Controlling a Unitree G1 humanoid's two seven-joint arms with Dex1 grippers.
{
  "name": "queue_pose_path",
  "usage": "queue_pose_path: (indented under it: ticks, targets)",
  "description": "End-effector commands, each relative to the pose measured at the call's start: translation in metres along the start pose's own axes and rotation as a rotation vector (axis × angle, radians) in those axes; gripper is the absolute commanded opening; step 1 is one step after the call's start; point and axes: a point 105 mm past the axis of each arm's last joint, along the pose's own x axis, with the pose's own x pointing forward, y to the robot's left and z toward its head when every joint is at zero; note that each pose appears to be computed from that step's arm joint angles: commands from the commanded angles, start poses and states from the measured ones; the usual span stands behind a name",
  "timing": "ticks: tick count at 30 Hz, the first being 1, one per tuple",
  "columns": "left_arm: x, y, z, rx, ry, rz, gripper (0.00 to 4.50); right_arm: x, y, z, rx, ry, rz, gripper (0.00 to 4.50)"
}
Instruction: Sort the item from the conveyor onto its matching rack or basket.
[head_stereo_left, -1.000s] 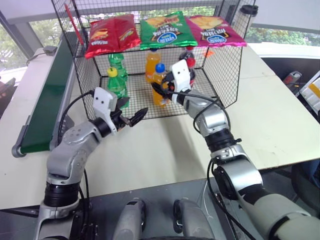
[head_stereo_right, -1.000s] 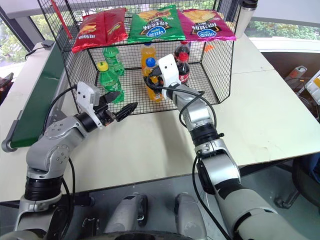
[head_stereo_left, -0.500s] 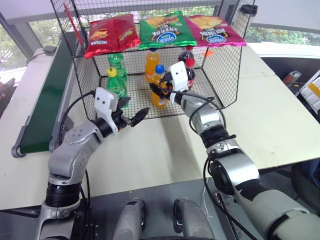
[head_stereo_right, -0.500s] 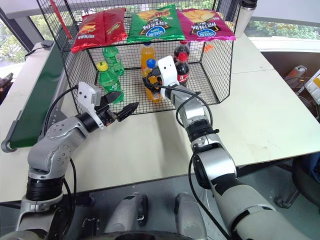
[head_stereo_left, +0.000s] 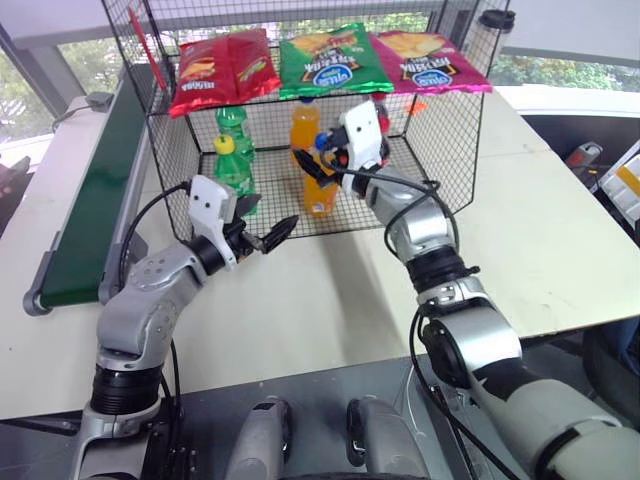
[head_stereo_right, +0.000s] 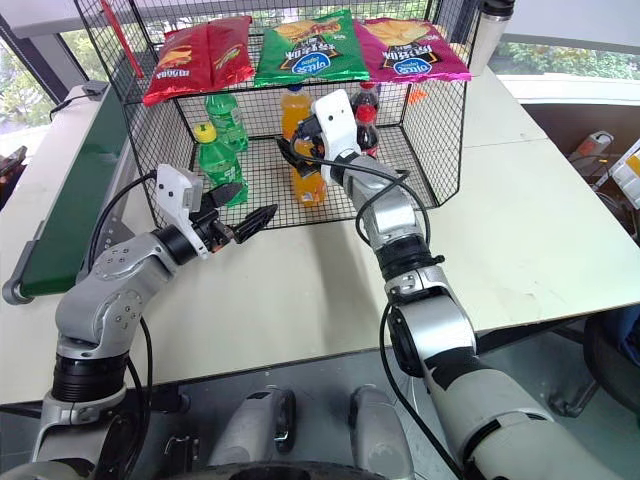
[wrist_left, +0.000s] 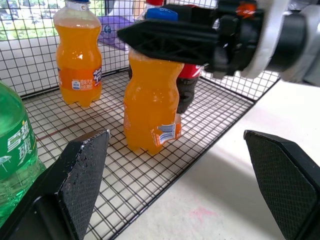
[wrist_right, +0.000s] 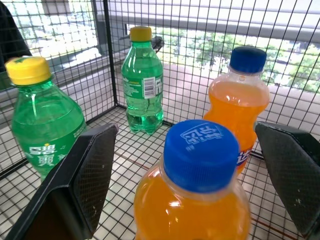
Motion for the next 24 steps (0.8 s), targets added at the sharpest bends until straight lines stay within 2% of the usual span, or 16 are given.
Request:
queue_pose_path:
  ticks: [1, 9, 12, 17, 24]
  targets:
    - [0.000, -0.005, 0.010, 0.026, -0.043, -0.021, 4.50, -0.010, -0.001, 0.022, -0.054, -0.053, 0.006, 4.46]
    - [-0.003, -0.003, 0.006, 0.032, -0.029, -0.016, 4.50, -0.052, -0.001, 0.018, -0.068, 0.004, 0.029, 4.46]
    - [-0.005, 0.000, 0.002, 0.046, -0.012, 0.015, 4.50, -0.074, 0.014, 0.011, -0.044, 0.049, 0.111, 4.46]
    - [-0.014, -0.001, -0.011, 0.054, 0.025, 0.029, 4.50, -0.119, 0.043, -0.017, 0.039, 0.162, 0.278, 4.46]
    - [-0.031, 0.004, -0.027, 0.004, 0.071, 0.112, 4.50, -0.137, 0.044, -0.043, 0.149, 0.221, 0.212, 4.46]
